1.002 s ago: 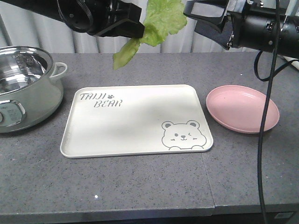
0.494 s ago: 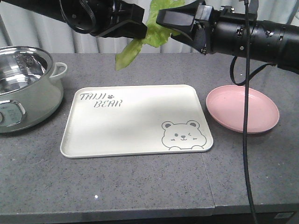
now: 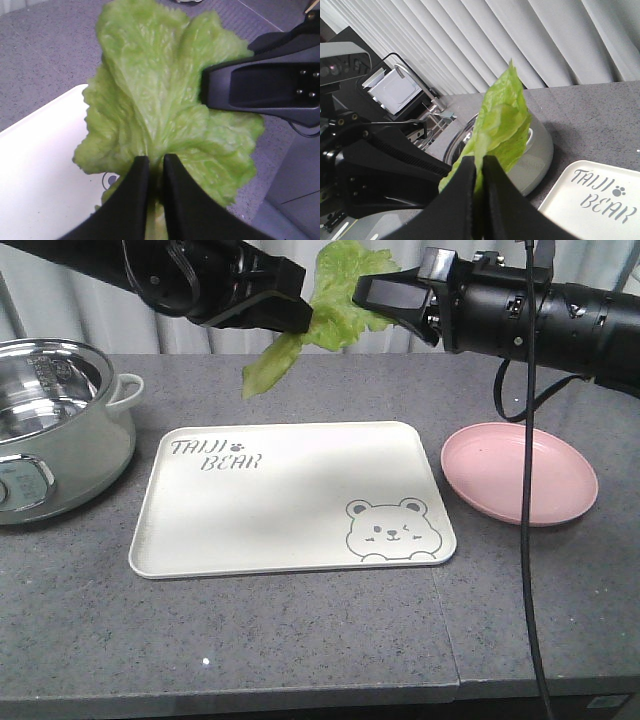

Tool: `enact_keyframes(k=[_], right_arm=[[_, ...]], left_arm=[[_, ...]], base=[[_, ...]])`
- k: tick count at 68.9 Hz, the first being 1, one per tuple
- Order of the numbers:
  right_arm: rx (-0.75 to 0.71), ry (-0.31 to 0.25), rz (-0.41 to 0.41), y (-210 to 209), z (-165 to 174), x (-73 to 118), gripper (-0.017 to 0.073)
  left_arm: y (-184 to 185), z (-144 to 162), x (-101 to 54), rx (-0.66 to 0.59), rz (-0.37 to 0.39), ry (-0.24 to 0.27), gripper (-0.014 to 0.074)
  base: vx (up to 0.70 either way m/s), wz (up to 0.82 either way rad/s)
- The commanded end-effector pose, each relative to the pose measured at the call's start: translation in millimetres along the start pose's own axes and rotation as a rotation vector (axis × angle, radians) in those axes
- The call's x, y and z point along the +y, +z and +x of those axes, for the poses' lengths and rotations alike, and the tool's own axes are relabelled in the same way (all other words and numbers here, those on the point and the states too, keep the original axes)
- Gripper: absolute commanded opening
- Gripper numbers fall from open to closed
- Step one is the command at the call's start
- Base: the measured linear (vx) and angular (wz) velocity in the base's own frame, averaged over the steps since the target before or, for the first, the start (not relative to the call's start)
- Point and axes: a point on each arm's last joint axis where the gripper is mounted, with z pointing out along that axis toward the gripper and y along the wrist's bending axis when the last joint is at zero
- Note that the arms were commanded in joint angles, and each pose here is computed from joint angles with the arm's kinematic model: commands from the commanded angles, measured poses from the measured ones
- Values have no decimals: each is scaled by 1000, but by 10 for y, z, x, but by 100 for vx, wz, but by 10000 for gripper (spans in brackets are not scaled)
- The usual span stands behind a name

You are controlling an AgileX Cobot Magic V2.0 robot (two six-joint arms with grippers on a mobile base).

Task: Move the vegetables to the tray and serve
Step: 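Grasp the lettuce leaf with the right gripper from the left gripper, then carry the leaf with the right gripper and release it onto the pink plate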

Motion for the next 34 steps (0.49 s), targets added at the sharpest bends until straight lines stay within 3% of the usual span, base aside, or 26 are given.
enact_keyframes(k=[1,21,27,34], right_arm=[[-105,16,-108,-74,-197,262,-10],[-101,10,-116,-74,-193,269,-6],[-103,-2,-114,-81,-198,264,-6],[-142,-61,-85,-220,-299,243,-6]], left_arm=[[-263,-139,-213,-123,42,15,115],[-411,-164,-313,-157,65,18,502],[-482,-167,-341,-167,59,29,545],[-599,-156,-393,-169,43,55,542]], base=[[0,0],[0,0],[0,0],[0,0]])
